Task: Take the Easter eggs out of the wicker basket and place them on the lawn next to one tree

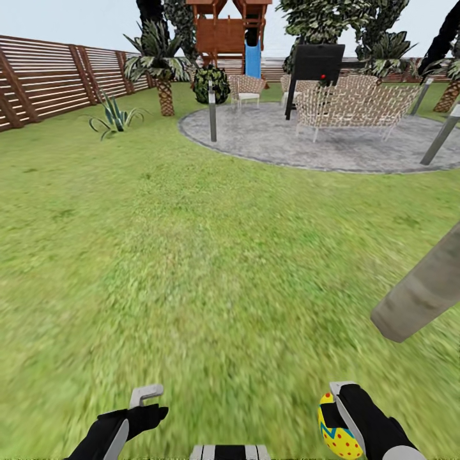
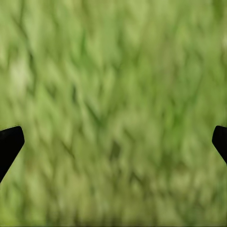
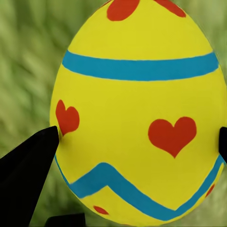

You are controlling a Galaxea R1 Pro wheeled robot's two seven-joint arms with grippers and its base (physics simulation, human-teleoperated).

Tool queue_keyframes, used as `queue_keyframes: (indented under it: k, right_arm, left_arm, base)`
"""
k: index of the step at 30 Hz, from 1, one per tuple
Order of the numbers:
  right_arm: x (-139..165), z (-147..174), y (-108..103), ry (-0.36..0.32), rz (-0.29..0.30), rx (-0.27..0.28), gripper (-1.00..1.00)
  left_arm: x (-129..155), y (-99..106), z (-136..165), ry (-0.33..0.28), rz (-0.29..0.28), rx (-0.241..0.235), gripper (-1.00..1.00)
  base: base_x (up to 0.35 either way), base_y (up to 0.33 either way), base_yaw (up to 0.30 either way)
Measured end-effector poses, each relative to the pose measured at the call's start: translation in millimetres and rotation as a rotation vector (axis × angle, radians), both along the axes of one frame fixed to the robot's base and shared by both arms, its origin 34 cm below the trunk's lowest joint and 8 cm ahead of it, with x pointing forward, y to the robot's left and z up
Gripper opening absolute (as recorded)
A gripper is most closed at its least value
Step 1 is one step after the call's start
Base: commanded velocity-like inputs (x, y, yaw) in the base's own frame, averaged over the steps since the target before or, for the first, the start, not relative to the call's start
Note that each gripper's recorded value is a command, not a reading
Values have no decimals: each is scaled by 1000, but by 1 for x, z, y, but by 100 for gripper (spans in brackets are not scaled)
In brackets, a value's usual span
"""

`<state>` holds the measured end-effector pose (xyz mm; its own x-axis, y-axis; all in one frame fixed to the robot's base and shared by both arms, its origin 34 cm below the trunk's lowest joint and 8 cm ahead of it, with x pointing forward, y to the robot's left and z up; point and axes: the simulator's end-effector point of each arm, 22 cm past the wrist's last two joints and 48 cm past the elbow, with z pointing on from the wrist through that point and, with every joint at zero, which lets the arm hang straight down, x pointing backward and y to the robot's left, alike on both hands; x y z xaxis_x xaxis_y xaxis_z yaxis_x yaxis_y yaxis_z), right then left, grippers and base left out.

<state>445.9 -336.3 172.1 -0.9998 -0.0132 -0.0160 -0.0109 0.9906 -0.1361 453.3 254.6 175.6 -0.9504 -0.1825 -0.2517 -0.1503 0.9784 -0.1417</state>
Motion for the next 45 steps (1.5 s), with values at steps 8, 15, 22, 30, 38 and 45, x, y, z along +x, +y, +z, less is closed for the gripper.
queue_keyframes:
  k: [8, 15, 22, 30, 38, 45]
  right_arm:
    - [-11, -12, 0, 32, 0, 0, -100]
    - [-21, -23, 0, 61, 0, 0, -100]
    - [-31, -34, 0, 90, 0, 0, -100]
    - [-34, -36, 0, 98, 0, 0, -100]
    - [-34, -36, 1, 97, -1, 2, -100]
    - [-34, -37, 1, 98, -1, 2, -100]
  left_arm:
    - [-11, 0, -13, 34, 0, 0, 100]
    - [-21, 0, -24, 63, 0, 0, 100]
    - [-31, 0, -34, 91, 0, 0, 100]
    - [-35, 0, -38, 102, -2, -1, 100]
    - [-35, 0, -38, 102, -1, -1, 100]
    - [-35, -1, -38, 101, -4, -1, 100]
  base:
    - [0, 0, 0]
    - [0, 0, 0]
    - [0, 0, 0]
    - [87, 0, 0]
    - [327, 0, 0]
    - [222, 0, 0]
